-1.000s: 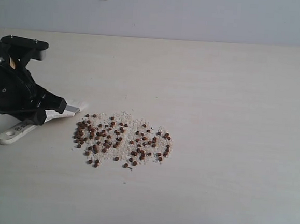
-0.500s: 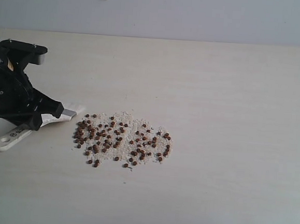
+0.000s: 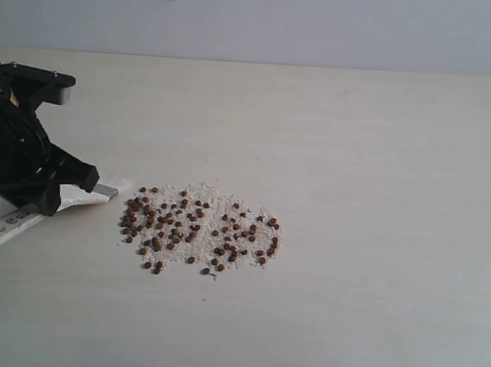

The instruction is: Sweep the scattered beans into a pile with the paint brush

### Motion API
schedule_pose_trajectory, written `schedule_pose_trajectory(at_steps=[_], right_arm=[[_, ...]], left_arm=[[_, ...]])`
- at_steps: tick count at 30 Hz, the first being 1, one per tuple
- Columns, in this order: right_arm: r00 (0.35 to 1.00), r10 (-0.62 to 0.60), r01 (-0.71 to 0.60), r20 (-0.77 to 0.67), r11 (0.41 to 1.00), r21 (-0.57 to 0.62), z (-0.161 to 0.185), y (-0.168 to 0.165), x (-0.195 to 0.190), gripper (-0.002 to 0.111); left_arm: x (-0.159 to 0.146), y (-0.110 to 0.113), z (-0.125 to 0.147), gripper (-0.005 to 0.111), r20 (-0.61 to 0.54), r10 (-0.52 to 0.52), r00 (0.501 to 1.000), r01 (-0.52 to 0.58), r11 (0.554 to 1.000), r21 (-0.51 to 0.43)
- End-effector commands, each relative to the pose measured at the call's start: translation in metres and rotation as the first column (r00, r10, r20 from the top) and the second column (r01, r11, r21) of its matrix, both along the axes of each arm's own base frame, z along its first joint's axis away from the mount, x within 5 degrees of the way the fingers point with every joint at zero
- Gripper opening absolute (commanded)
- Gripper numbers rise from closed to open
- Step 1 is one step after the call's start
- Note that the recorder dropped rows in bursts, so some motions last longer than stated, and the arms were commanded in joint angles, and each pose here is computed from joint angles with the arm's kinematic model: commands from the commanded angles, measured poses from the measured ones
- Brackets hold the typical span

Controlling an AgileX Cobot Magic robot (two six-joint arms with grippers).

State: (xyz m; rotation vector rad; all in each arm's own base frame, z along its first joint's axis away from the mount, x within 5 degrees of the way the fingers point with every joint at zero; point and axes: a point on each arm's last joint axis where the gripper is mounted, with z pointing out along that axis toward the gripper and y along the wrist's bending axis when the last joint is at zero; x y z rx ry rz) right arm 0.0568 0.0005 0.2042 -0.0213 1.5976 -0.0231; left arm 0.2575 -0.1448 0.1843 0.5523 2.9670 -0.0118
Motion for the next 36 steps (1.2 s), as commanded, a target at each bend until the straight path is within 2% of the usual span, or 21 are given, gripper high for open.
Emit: schedule_pose_trajectory(at_steps=[1, 3, 4, 6, 11, 16, 18, 21, 23, 26, 27, 28, 30, 33, 36], right_arm=[[0.982, -0.036, 0.004, 0.183, 0.985, 0.174, 0.015, -0.003, -0.001, 0.000], [0.975, -0.057, -0.022, 0.217, 0.938, 0.346, 0.019, -0.004, -0.002, 0.000], [0.978, -0.054, -0.047, 0.202, 0.884, 0.465, 0.017, -0.004, -0.002, 0.000], [0.988, -0.026, -0.061, 0.153, 0.842, 0.535, 0.013, -0.002, -0.001, 0.000], [0.983, 0.100, -0.154, 0.151, 0.899, 0.409, 0.013, 0.005, -0.001, 0.000], [0.906, 0.263, -0.382, 0.331, 0.847, 0.371, 0.029, 0.014, -0.007, 0.000], [0.819, 0.337, -0.511, 0.465, 0.796, 0.324, 0.041, 0.018, -0.013, 0.000], [0.650, 0.483, -0.667, 0.587, 0.733, 0.135, 0.056, 0.032, -0.022, 0.000], [0.601, 0.549, -0.686, 0.580, 0.727, 0.023, 0.071, 0.040, -0.021, 0.000], [0.619, 0.650, -0.683, 0.441, 0.723, -0.105, 0.089, 0.057, -0.004, 0.000], [0.613, 0.694, -0.694, 0.378, 0.701, -0.164, 0.093, 0.065, 0.005, 0.000], [0.595, 0.741, -0.710, 0.310, 0.666, -0.228, 0.095, 0.075, 0.014, 0.000], [0.514, 0.841, -0.773, 0.171, 0.540, -0.333, 0.094, 0.097, 0.032, 0.001], [0.340, 0.940, -0.884, -0.027, 0.310, -0.351, 0.080, 0.128, 0.057, 0.008], [0.225, 0.959, -0.928, -0.169, 0.158, -0.338, 0.054, 0.154, 0.079, 0.014]], left_arm=[[0.004, -0.001, 0.012, 0.000, 0.008, -0.018, 1.000, 0.018, 1.000, 0.003], [0.005, -0.002, 0.015, 0.000, 0.015, -0.021, 1.000, 0.021, 1.000, -0.001], [0.006, -0.002, 0.015, 0.000, 0.017, -0.021, 1.000, 0.021, 1.000, -0.002], [0.006, -0.002, 0.015, 0.000, 0.022, -0.023, 0.999, 0.024, 1.000, -0.003], [0.007, -0.001, 0.015, 0.000, 0.030, -0.034, 0.999, 0.033, 0.999, 0.008], [0.007, -0.001, 0.015, 0.000, 0.031, -0.035, 0.999, 0.035, 0.999, 0.010], [0.007, -0.001, 0.015, 0.000, 0.031, -0.035, 0.999, 0.035, 0.999, 0.010], [0.007, -0.001, 0.015, 0.000, 0.031, -0.037, 0.999, 0.037, 0.999, 0.011], [0.007, -0.001, 0.015, 0.000, 0.026, -0.039, 0.999, 0.038, 0.999, 0.014], [0.007, -0.001, 0.015, 0.000, 0.025, -0.054, 0.998, 0.053, 0.998, 0.017], [0.006, 0.000, 0.015, 0.000, 0.023, -0.053, 0.998, 0.053, 0.998, 0.018], [0.006, 0.000, 0.015, 0.000, 0.021, -0.053, 0.998, 0.053, 0.998, 0.019], [0.006, 0.000, 0.015, 0.000, 0.021, -0.053, 0.998, 0.053, 0.998, 0.019], [0.006, 0.000, 0.015, 0.000, 0.019, -0.055, 0.998, 0.055, 0.998, 0.020], [0.006, 0.000, 0.015, 0.000, 0.015, -0.057, 0.998, 0.057, 0.998, 0.023]])
